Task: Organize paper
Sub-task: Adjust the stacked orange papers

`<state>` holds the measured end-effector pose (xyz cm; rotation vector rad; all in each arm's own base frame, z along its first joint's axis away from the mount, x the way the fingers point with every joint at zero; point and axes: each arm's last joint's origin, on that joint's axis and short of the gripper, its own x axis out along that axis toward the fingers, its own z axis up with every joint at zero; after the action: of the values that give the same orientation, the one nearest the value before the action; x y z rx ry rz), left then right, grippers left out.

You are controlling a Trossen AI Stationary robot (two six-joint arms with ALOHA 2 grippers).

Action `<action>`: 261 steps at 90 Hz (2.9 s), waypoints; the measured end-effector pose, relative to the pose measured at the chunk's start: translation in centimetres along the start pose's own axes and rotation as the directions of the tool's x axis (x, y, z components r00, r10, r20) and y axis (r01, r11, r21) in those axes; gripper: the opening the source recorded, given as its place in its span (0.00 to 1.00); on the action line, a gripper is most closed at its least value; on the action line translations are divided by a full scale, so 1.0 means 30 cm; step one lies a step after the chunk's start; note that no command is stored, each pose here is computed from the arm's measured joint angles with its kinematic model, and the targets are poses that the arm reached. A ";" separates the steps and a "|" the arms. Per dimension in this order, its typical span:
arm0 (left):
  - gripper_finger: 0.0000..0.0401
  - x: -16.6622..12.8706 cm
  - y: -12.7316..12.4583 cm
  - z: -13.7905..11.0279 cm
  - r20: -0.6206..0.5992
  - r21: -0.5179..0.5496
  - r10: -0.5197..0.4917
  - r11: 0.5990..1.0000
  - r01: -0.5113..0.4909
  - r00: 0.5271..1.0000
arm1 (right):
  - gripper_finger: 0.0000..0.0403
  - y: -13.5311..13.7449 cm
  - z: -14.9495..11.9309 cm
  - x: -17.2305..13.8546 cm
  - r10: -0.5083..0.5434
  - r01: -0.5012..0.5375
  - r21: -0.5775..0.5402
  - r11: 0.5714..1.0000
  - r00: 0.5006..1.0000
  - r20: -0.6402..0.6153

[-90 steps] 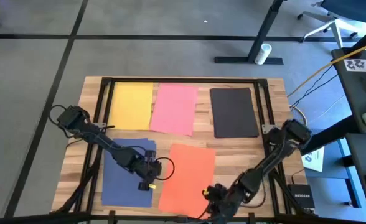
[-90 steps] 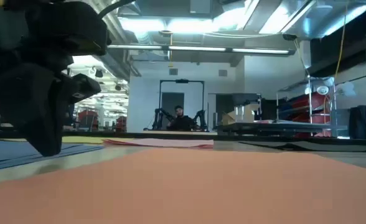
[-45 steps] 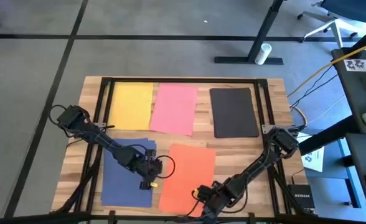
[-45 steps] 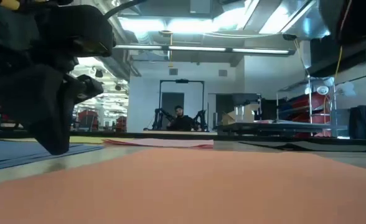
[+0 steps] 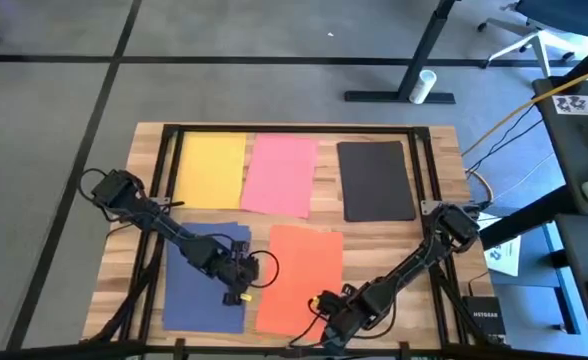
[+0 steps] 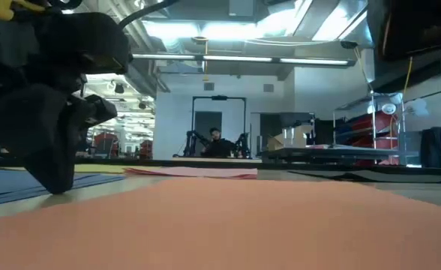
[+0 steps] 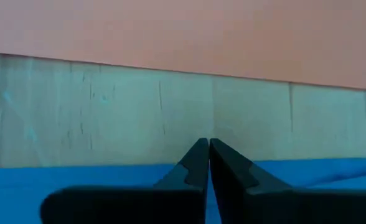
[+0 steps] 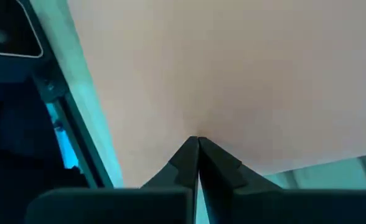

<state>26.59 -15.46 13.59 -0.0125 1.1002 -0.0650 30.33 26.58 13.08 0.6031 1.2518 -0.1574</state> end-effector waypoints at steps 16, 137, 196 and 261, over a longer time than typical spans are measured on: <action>0.00 -0.001 -0.005 -0.002 0.000 0.003 -0.002 1.000 0.002 1.000 | 0.00 0.005 0.014 -0.019 -0.031 0.031 -0.019 0.999 0.999 0.024; 0.00 0.054 -0.118 -0.010 0.057 0.083 -0.201 0.977 0.196 0.978 | 0.00 0.036 -0.009 -0.005 -0.126 0.101 -0.160 0.982 0.980 -0.156; 0.00 0.058 -0.119 0.001 0.097 0.079 -0.211 0.976 0.204 0.973 | 0.00 0.036 0.029 0.005 -0.097 0.076 -0.187 0.980 0.989 -0.109; 0.00 0.060 -0.117 0.008 0.111 0.077 -0.214 0.975 0.207 0.970 | 0.00 0.038 0.033 -0.001 -0.091 0.070 -0.191 0.979 0.991 -0.103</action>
<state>27.45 -19.08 12.25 -0.0745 0.9739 -0.2874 31.65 27.03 13.67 0.4028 1.3819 -0.0726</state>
